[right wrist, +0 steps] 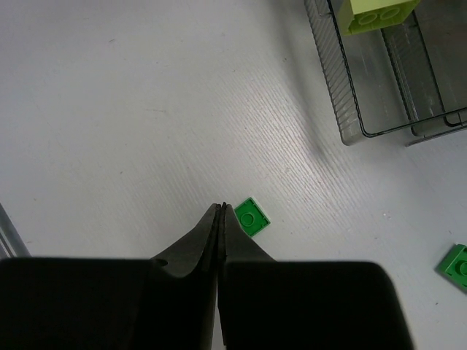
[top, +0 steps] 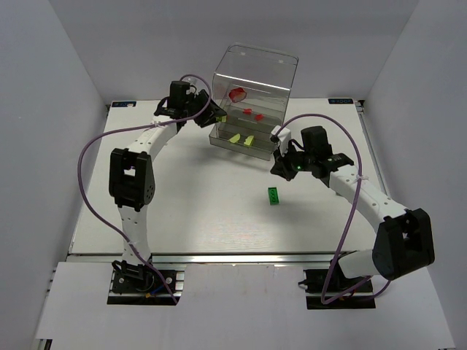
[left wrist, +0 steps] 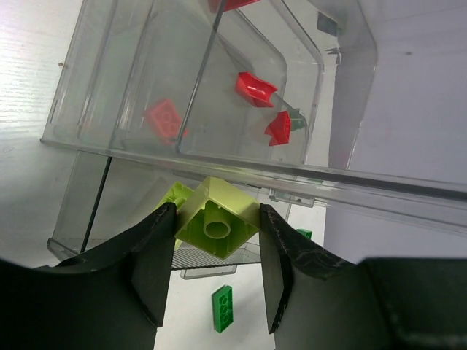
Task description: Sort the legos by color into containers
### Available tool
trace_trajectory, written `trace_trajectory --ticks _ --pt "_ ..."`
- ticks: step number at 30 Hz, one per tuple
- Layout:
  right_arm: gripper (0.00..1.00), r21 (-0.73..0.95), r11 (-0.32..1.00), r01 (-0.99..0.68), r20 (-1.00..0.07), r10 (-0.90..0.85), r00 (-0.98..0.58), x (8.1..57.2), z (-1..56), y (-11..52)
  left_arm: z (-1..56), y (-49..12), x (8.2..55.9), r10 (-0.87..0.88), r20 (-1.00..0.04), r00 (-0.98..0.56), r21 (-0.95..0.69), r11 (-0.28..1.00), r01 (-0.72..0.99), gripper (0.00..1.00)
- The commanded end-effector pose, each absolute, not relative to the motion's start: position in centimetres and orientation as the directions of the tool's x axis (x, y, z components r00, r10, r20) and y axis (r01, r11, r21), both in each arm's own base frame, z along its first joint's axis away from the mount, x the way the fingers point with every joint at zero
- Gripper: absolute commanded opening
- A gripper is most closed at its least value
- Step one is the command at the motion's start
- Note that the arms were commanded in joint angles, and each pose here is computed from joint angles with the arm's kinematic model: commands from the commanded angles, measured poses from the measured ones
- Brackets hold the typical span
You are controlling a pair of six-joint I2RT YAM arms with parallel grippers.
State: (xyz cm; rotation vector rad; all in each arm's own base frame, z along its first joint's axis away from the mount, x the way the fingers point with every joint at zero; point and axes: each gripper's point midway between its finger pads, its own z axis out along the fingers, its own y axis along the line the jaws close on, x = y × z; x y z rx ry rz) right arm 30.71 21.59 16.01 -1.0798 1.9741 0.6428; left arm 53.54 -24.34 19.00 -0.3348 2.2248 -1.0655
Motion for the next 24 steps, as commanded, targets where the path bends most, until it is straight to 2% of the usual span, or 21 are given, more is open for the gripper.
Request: trace_trajectory --ticks 1,3,4,6,8,9,10,13,16,24 --pt "0.00 0.009 0.518 -0.855 -0.859 -0.434 -0.272 31.9 18.5 21.6 21.8 -24.8 53.4 -0.480 -0.472 -0.739 -0.771 0.632 0.082 0.17" --pt "0.00 0.009 0.514 -0.858 -0.859 -0.434 -0.270 31.9 18.6 21.7 21.3 -24.8 53.5 -0.480 -0.467 -0.743 -0.769 0.635 0.073 0.19" --pt "0.00 0.009 0.517 -0.856 -0.859 -0.434 -0.271 31.9 18.6 21.6 21.1 -24.8 53.6 -0.481 -0.466 -0.743 -0.768 0.637 0.069 0.23" --pt "0.00 0.006 0.515 -0.857 -0.858 -0.438 -0.269 32.0 18.5 21.6 20.5 -25.2 53.4 -0.475 -0.460 -0.750 -0.764 0.642 0.062 0.31" --pt "0.01 0.005 0.511 -0.859 -0.855 -0.443 -0.269 32.0 18.4 21.6 20.3 -25.2 53.5 -0.475 -0.457 -0.752 -0.763 0.644 0.057 0.45" --pt "0.05 0.005 0.510 -0.860 -0.855 -0.444 -0.268 32.0 18.3 21.6 20.2 -25.2 53.4 -0.475 -0.454 -0.754 -0.762 0.645 0.053 0.50" --pt "0.17 0.007 0.507 -0.862 -0.852 -0.449 -0.271 31.9 18.2 21.6 20.1 -25.6 53.1 -0.467 -0.455 -0.759 -0.761 0.646 0.059 0.53" --pt "0.37 0.011 0.502 -0.865 -0.848 -0.454 -0.275 31.7 18.0 21.5 19.6 -25.6 52.8 -0.464 -0.445 -0.766 -0.762 0.646 0.051 0.56" --pt "0.47 0.020 0.489 -0.872 -0.848 -0.454 -0.274 31.5 17.9 21.7 20.0 -25.7 52.8 -0.466 -0.449 -0.763 -0.766 0.641 0.059 0.57" --pt "0.59 0.022 0.464 -0.885 -0.845 -0.465 -0.265 31.3 17.9 21.9 20.6 -25.8 52.6 -0.464 -0.454 -0.760 -0.772 0.631 0.076 0.63"
